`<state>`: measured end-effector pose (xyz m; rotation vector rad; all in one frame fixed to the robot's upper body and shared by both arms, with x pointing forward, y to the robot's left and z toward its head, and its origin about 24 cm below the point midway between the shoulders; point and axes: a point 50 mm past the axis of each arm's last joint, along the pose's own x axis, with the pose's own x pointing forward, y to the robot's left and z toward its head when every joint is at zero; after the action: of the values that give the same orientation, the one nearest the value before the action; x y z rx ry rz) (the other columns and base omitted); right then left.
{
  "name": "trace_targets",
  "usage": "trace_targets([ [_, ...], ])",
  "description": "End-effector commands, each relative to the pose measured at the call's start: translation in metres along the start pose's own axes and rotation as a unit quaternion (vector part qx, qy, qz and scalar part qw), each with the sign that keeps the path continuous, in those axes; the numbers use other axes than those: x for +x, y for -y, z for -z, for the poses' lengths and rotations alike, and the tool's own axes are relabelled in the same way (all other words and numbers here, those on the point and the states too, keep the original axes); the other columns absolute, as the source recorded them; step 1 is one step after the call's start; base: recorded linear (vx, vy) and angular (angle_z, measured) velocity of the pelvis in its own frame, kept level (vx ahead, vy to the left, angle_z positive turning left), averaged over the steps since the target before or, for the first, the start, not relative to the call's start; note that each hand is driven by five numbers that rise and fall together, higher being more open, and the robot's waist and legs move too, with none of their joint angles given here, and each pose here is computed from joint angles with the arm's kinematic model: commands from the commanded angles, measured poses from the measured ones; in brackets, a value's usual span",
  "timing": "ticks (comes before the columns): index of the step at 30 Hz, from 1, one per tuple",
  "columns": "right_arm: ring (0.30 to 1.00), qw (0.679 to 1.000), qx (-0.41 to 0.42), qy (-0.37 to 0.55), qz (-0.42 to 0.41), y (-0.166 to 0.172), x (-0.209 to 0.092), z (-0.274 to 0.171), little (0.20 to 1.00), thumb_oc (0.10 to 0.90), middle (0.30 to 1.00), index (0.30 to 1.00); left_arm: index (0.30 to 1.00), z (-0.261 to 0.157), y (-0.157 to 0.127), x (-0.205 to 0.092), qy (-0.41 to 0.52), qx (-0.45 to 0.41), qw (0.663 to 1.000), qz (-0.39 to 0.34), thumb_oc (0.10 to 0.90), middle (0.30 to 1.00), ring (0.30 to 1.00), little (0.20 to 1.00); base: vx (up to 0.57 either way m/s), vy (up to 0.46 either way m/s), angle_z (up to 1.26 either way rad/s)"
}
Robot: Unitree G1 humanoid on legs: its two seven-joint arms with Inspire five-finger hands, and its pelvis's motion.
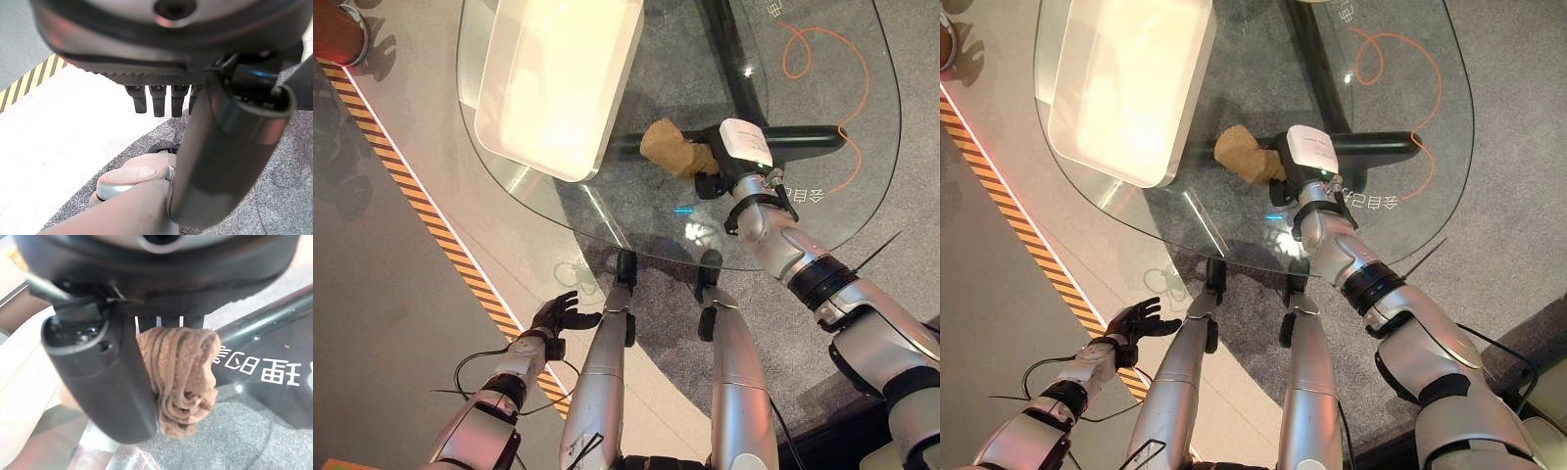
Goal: Wipe the table with a cloth and put it in the basket.
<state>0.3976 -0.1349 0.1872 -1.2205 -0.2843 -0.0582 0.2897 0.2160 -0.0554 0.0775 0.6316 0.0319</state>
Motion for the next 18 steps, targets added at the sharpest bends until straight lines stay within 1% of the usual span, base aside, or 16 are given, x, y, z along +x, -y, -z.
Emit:
trace_targets([
  [1, 0.300, 0.991, 0.027, 0.094, -0.091, -0.048, -0.022, -0.044, 0.200, 0.100, 0.300, 0.300, 0.900, 0.026, -0.012, -0.005, -0.041, -0.003, 0.999, -0.036, 0.800, 0.900, 0.900, 0.900, 0.00, 0.000, 0.00],
  [3, 0.300, 0.992, 0.036, 0.085, -0.085, -0.047, -0.022, -0.042, 0.200, 0.100, 0.300, 0.300, 0.900, 0.023, -0.013, -0.005, -0.031, -0.009, 0.999, -0.041, 0.800, 0.900, 0.900, 0.900, 0.00, 0.000, 0.00],
  [8, 0.300, 0.993, 0.117, 0.022, -0.028, -0.040, -0.019, -0.025, 0.200, 0.100, 0.300, 0.300, 0.900, 0.006, -0.017, -0.004, 0.022, -0.046, 0.997, -0.061, 0.800, 0.900, 0.900, 0.900, 0.00, 0.007, 0.00],
  [10, 0.300, 0.991, 0.136, 0.010, -0.013, -0.037, -0.018, -0.022, 0.200, 0.100, 0.300, 0.300, 0.900, 0.003, -0.017, -0.004, 0.030, -0.053, 0.996, -0.065, 0.800, 0.900, 0.900, 0.900, 0.00, 0.000, 0.00],
  [12, 0.300, 0.982, 0.185, -0.023, 0.026, -0.030, -0.016, -0.011, 0.200, 0.100, 0.300, 0.300, 0.900, -0.004, -0.020, -0.004, 0.054, -0.073, 0.992, -0.084, 0.800, 0.900, 0.900, 0.900, 0.00, 0.000, 0.00],
  [18, 0.300, 0.963, 0.244, -0.053, 0.099, -0.006, -0.012, 0.004, 0.200, 0.100, 0.300, 0.300, 0.900, -0.019, -0.031, -0.008, 0.099, -0.142, 0.976, -0.135, 0.800, 0.900, 0.900, 0.900, 0.00, 0.000, 0.00],
])
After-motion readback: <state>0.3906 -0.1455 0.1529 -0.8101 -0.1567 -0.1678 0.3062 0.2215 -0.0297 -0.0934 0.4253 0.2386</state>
